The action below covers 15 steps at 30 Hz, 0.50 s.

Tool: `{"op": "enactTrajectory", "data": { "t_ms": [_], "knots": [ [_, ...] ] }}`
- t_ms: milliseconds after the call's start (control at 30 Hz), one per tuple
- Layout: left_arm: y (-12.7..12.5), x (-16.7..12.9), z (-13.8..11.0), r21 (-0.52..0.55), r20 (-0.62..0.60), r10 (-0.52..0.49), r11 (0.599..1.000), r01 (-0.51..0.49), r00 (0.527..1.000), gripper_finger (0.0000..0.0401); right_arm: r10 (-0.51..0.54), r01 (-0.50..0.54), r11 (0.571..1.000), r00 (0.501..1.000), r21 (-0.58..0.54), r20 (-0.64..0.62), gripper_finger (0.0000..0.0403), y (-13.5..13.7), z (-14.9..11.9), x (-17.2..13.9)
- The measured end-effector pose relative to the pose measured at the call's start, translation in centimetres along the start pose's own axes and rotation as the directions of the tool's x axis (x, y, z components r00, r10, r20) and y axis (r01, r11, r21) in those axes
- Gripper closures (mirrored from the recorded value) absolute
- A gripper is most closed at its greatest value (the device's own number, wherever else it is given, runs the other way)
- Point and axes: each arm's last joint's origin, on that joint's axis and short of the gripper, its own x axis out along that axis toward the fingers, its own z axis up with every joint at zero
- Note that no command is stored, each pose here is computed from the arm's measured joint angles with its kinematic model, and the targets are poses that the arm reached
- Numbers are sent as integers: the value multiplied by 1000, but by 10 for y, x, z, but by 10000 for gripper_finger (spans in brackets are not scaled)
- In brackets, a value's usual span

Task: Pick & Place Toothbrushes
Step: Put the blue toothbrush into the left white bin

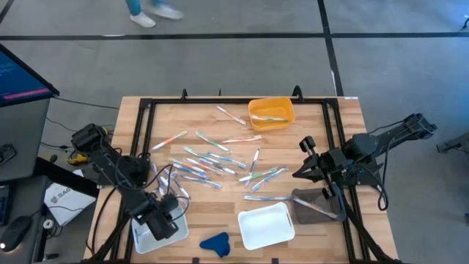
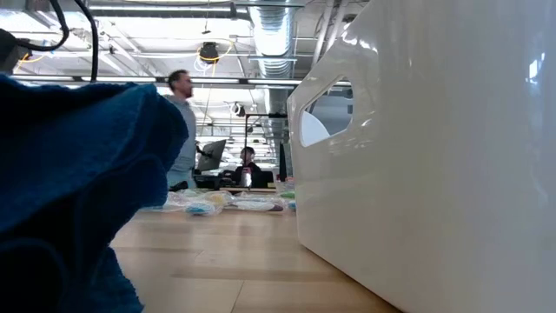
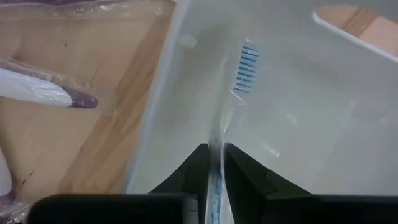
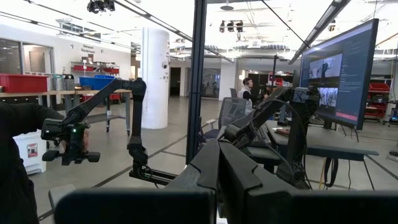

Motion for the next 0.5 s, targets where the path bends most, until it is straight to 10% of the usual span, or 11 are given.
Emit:
{"op": "enactTrajectory", "data": {
  "t_ms": [233, 500],
  "knots": [
    [-1, 0, 5, -53, -35, -15, 999, 13, 999, 391, 0, 0, 1000, 1000, 0, 0, 403, 0, 0, 0],
    [-3, 0, 6, -86, -51, -32, 996, 27, 998, 331, 1, -1, 1000, 1000, 0, 0, 403, 0, 0, 0]
  ]
}}
